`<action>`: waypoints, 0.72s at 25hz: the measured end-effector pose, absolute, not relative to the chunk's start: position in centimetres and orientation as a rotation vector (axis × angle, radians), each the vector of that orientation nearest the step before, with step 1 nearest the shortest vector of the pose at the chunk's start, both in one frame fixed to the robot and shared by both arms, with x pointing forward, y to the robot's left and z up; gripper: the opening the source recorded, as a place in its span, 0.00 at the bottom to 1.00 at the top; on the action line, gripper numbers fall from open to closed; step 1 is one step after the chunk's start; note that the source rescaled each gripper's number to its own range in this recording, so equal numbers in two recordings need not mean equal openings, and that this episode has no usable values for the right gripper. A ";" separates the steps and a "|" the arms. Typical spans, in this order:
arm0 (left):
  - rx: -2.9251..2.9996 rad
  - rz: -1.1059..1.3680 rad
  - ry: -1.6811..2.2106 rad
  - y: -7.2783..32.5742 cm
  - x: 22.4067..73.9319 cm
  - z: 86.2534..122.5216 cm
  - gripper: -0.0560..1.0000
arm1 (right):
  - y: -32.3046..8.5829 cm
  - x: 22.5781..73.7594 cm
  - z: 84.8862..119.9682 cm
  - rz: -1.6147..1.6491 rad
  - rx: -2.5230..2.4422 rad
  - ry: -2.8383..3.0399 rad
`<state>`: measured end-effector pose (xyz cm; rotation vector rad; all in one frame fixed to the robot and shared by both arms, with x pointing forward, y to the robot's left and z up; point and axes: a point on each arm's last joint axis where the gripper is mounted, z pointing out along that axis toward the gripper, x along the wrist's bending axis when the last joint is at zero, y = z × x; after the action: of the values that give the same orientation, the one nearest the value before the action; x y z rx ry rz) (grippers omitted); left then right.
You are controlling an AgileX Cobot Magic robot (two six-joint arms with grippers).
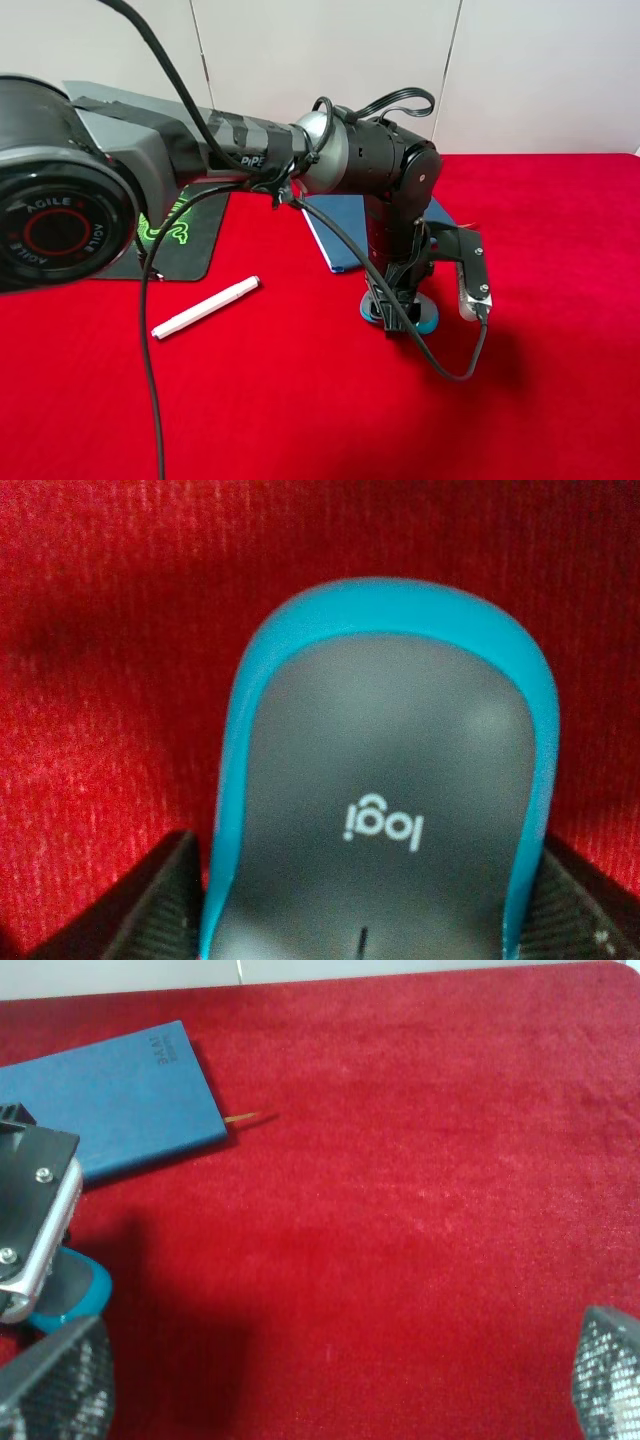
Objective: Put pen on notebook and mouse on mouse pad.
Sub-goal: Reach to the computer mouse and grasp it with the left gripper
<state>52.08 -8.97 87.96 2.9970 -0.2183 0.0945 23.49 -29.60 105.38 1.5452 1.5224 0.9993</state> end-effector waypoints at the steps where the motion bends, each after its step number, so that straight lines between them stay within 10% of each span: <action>1: 3.001 0.102 -0.225 -8.9 52.1 88.0 0.55 | -29.6 23.5 105.4 0.999 1.545 1.522; 18: 3.021 0.128 -0.202 -8.4 51.8 91.2 0.55 | -29.6 23.5 105.4 0.999 1.545 1.522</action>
<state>51.84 -8.39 91.20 3.0214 -0.2025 0.1282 23.49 -29.60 105.38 1.5452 1.5224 0.9993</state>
